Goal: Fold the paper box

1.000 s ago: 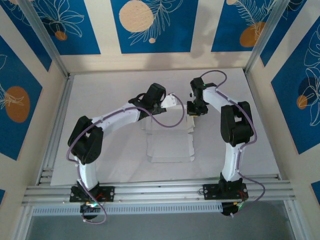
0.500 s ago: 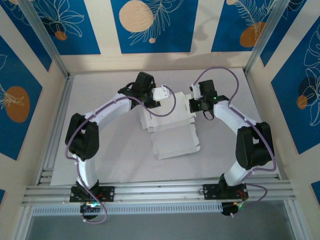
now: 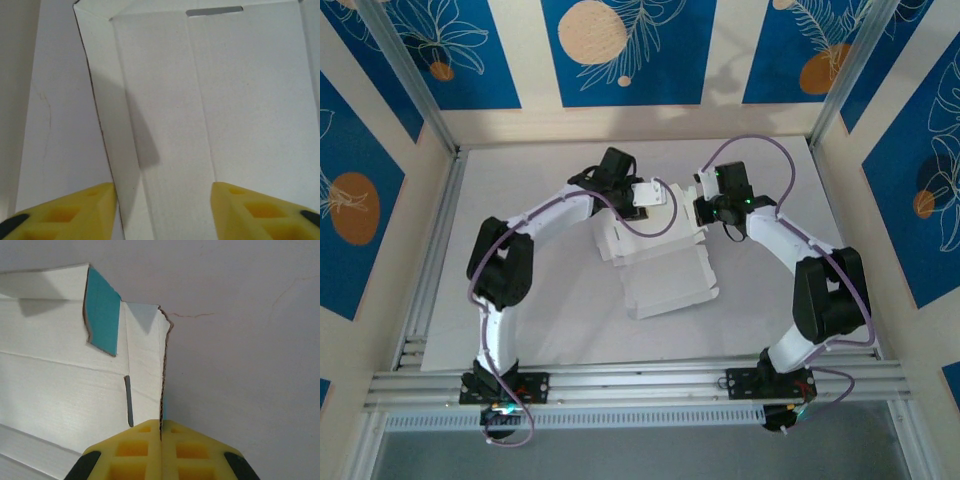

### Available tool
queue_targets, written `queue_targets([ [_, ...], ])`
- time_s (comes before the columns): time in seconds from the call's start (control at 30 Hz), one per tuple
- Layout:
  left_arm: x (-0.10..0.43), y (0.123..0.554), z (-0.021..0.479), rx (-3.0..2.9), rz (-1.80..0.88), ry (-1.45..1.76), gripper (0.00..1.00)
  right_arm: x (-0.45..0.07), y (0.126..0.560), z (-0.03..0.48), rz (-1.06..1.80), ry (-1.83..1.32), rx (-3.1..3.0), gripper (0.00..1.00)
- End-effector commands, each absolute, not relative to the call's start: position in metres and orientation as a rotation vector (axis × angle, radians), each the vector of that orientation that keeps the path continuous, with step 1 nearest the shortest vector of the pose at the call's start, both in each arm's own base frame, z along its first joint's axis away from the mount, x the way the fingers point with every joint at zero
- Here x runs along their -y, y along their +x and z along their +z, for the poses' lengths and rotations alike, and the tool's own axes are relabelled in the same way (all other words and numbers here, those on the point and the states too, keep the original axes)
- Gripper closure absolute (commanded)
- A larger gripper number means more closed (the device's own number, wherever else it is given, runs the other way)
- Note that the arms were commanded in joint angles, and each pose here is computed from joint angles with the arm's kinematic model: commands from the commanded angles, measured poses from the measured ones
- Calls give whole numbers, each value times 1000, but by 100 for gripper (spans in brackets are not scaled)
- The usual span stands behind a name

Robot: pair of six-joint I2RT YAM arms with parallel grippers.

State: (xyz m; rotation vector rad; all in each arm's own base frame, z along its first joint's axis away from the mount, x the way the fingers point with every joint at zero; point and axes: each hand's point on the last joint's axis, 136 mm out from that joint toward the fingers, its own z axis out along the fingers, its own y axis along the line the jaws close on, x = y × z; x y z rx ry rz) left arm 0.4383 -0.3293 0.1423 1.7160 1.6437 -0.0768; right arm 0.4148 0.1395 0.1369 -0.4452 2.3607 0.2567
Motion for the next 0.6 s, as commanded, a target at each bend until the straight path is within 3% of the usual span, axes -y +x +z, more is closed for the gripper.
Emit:
queue_targets([
  [0.0,336,447,163,-1582,-90,1685,66,-142,413,151,265,-460,-2314,100],
  [0.07,333,446,159,-1586,-70,1696,79,-141,413,151,254,-457,-2314,100],
  [0.17,323,444,151,-1609,-57,1701,86,-139,413,152,246,-448,-2313,100],
  [0.23,317,444,145,-1628,-54,1691,86,-139,414,154,247,-441,-2311,100],
  [0.37,303,458,140,-1642,50,1636,69,-140,412,157,259,-446,-2303,100],
  [0.47,293,468,144,-1667,76,1581,67,-141,411,159,262,-450,-2296,100],
  [0.57,284,473,147,-1696,60,1533,72,-141,411,163,261,-449,-2290,100],
])
